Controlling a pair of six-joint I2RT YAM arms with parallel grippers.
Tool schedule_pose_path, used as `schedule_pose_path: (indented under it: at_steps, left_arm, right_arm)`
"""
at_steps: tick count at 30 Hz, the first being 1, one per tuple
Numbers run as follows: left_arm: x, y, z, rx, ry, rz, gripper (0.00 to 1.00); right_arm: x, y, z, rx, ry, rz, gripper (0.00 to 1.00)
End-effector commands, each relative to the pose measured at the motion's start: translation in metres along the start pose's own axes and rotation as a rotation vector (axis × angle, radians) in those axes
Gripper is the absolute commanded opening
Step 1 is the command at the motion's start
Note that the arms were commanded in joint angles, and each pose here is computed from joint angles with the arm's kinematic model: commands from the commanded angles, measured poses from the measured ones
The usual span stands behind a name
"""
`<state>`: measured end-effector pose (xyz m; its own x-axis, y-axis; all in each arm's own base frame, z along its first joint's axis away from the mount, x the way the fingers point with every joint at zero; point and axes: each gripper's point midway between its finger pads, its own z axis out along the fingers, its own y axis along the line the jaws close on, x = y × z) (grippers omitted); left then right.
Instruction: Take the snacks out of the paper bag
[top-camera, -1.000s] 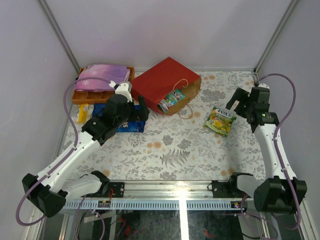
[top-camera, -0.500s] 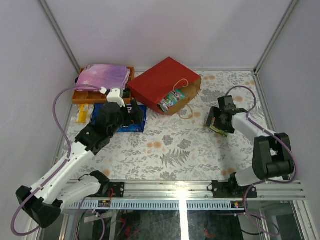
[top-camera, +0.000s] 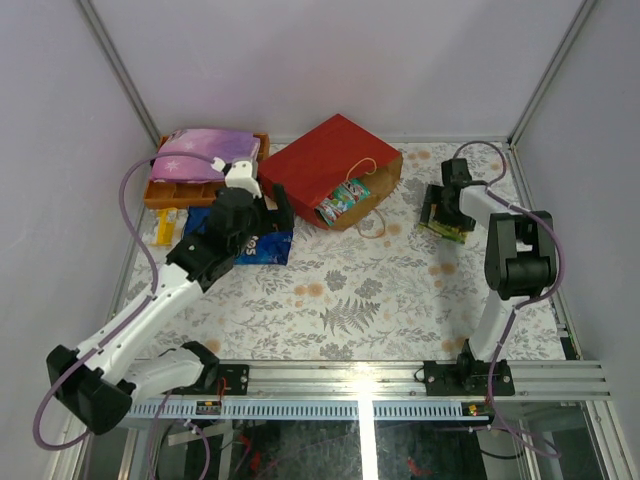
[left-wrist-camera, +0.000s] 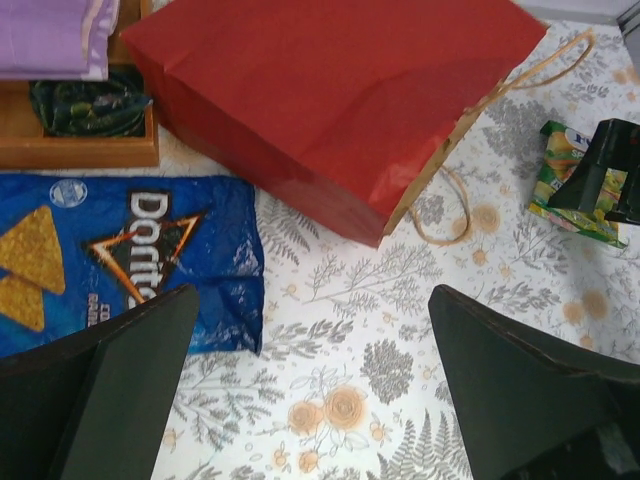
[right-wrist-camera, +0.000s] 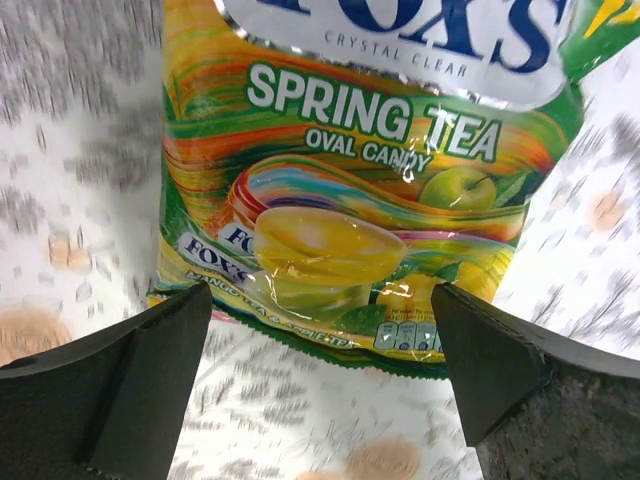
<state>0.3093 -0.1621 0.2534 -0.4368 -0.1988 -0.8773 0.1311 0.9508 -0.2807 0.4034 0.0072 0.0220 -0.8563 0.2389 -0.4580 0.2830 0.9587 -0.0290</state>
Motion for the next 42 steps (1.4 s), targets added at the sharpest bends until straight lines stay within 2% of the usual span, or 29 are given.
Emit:
schedule_pose_path:
  at_steps: [1, 8, 10, 12, 16, 24, 30, 37, 42]
  left_arm:
    - [-0.048, -0.016, 0.012, 0.041, -0.135, -0.015, 1.0]
    - [-0.049, -0.025, 0.048, 0.08, -0.088, -0.029, 1.0]
    - [-0.05, -0.025, 0.055, 0.088, -0.081, -0.035, 1.0]
    - [-0.049, -0.025, 0.061, 0.095, -0.075, -0.041, 1.0]
    - [-0.045, -0.02, 0.067, 0.091, -0.071, -0.047, 1.0]
    - [-0.041, -0.02, 0.071, 0.118, -0.047, -0.055, 1.0]
    - [-0.036, -0.027, 0.071, 0.155, -0.022, -0.061, 1.0]
    - [-0.031, -0.028, 0.072, 0.161, 0.01, -0.053, 1.0]
    - [-0.03, -0.027, 0.071, 0.158, 0.016, -0.046, 1.0]
  right_arm:
    - [-0.058, -0.011, 0.002, 0.023, -0.092, -0.137, 0.99]
    - [-0.098, 0.009, 0.024, -0.076, -0.187, -0.49, 1.0]
    - [-0.107, 0.011, 0.033, -0.074, -0.205, -0.52, 0.99]
    - [-0.106, 0.006, 0.031, -0.047, -0.138, -0.494, 1.0]
    - [-0.104, 0.01, 0.011, -0.08, -0.193, -0.387, 0.99]
    - [-0.023, -0.04, 0.005, 0.078, -0.103, -0.352, 0.99]
    - [-0.006, -0.078, 0.013, 0.189, -0.018, -0.22, 0.99]
    - [-0.03, -0.08, 0.023, 0.22, -0.072, -0.126, 1.0]
    - [-0.058, -0.073, 0.037, 0.157, -0.125, -0.056, 0.99]
